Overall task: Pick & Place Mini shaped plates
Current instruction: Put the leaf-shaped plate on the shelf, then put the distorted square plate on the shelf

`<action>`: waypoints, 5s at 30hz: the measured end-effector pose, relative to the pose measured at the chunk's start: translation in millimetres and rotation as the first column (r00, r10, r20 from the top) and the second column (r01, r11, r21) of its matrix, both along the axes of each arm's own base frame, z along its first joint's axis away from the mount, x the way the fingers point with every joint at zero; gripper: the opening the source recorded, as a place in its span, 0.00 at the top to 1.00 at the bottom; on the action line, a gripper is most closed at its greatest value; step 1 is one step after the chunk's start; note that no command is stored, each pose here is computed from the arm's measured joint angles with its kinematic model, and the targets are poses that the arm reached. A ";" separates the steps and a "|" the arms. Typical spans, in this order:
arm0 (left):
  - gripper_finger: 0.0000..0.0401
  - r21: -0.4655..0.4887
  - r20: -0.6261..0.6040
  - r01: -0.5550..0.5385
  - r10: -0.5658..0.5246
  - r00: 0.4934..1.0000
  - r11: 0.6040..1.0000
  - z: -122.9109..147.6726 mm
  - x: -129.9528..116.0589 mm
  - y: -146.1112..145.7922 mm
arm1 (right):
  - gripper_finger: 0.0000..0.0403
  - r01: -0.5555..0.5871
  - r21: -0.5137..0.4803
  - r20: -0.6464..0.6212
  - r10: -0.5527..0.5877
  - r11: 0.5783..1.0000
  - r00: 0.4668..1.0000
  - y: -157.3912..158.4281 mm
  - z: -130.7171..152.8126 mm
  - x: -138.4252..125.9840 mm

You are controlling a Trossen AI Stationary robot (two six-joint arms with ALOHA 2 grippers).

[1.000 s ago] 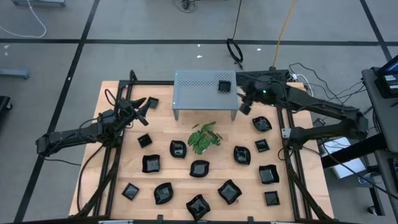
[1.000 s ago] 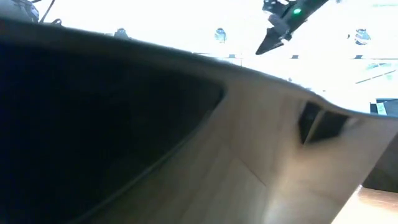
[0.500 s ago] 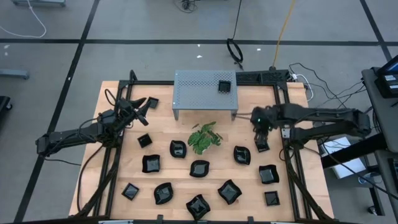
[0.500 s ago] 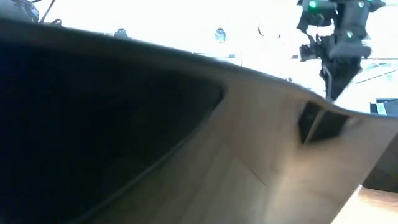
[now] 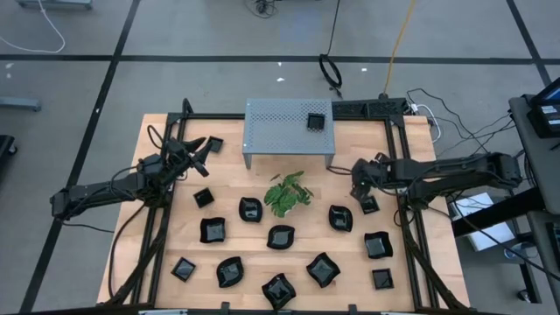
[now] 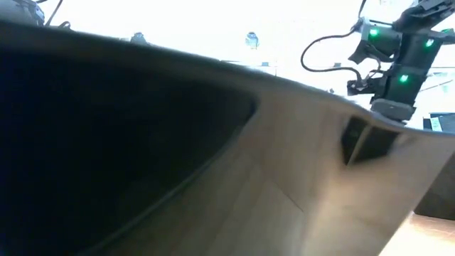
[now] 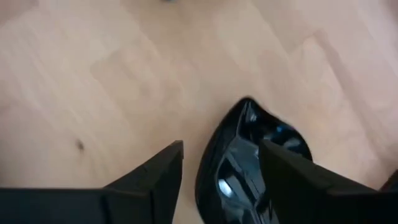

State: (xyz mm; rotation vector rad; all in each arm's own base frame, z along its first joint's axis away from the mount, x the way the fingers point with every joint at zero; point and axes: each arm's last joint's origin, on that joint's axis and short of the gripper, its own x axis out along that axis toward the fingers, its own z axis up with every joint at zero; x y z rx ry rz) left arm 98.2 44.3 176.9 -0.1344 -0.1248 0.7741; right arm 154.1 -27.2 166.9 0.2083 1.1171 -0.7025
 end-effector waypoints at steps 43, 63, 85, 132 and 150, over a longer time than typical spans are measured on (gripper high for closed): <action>0.58 0.000 0.000 0.000 0.000 1.000 1.000 0.0 0.0 0.0 | 1.00 0.214 -0.003 0.355 -0.199 0.977 0.914 -18.6 9.4 8.7; 0.58 0.000 -0.001 0.000 0.000 1.000 1.000 -0.1 0.0 0.0 | 1.00 -0.046 -0.446 0.585 0.330 0.894 0.740 -33.5 154.4 86.0; 0.58 0.000 0.000 0.001 -0.001 1.000 1.000 0.0 0.0 0.0 | 1.00 -0.674 -0.555 -0.090 0.771 0.487 0.631 -112.6 106.1 184.6; 0.58 0.000 -0.001 0.000 0.000 1.000 1.000 -0.1 0.0 0.0 | 0.60 -0.258 -0.652 0.494 0.658 0.713 0.569 -64.8 194.8 139.3; 0.58 -0.024 0.170 0.020 -0.015 0.985 1.000 10.7 -1.1 -0.6 | 0.61 -0.034 -0.639 0.713 0.609 0.768 0.346 -34.7 271.4 46.1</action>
